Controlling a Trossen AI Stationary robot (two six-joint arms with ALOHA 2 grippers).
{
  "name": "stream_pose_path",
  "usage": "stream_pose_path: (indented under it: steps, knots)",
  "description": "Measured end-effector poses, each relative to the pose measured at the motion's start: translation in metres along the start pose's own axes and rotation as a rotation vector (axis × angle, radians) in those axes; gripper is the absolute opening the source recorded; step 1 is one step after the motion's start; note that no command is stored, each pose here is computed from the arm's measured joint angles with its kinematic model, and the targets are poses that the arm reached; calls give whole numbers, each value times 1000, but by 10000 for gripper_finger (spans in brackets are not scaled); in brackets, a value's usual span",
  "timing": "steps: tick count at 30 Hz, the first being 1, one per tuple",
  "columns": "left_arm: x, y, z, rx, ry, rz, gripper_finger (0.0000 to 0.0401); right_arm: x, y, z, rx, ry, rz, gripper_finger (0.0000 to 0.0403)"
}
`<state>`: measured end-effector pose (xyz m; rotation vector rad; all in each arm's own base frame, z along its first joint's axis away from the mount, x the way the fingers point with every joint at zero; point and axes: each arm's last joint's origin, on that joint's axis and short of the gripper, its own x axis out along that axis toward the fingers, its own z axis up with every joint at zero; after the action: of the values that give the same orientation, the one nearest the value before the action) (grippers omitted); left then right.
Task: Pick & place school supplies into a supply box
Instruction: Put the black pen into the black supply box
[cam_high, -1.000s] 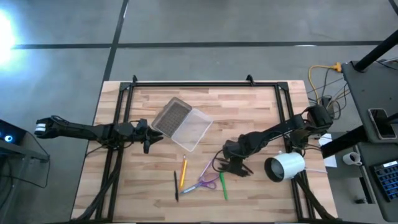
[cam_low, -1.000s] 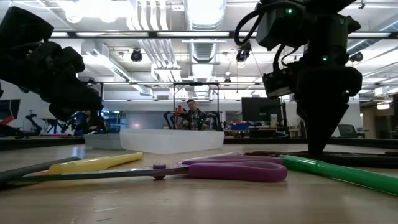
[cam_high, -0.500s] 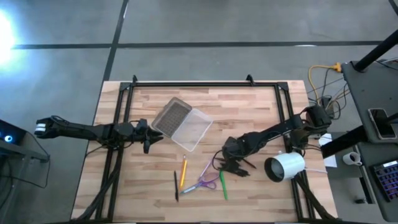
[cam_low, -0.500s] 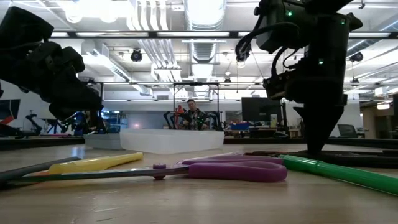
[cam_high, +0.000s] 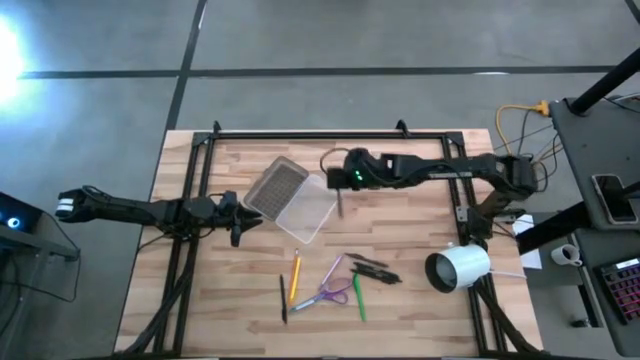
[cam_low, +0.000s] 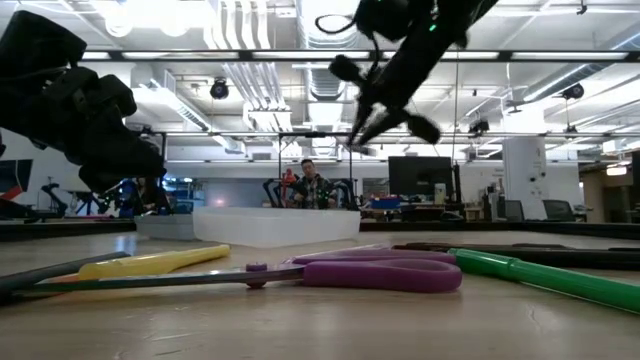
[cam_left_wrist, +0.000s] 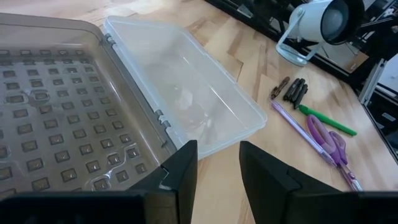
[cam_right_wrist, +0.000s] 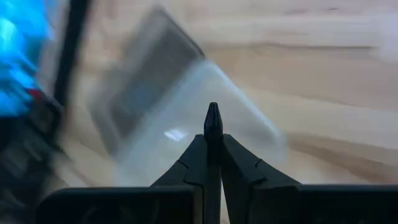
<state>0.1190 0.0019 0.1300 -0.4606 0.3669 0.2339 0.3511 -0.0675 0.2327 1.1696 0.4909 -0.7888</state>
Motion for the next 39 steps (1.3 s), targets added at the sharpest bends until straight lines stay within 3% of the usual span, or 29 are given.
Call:
stream_pose_path:
  steps: [3,6,15,23,26,30,34,37,39]
  knots:
    - [0,0,0,-1,1,1,104,23,-2,2,175,-12,48,16]
    - [0,0,0,0,2,1,104,47,-2,-2,272,5,49,23]
    - [0,-3,6,-13,-64,-29,104,111,23,-16,262,69,4,41]
    - [-1,-5,9,-171,-79,-60,104,109,31,-17,96,84,-130,138]
    - [-1,-6,11,-183,-81,-64,104,101,34,-11,-60,73,-151,175]
    - [-3,-12,17,-294,-65,-127,104,62,50,-9,-366,20,-186,208]
    - [-1,-17,16,-434,50,-223,104,21,47,-9,-524,12,-329,220]
    - [1,-20,16,-525,99,-183,97,-5,39,-4,-580,17,-435,222]
    - [1,-27,23,-541,115,-90,81,-22,32,-2,-604,42,-503,221]
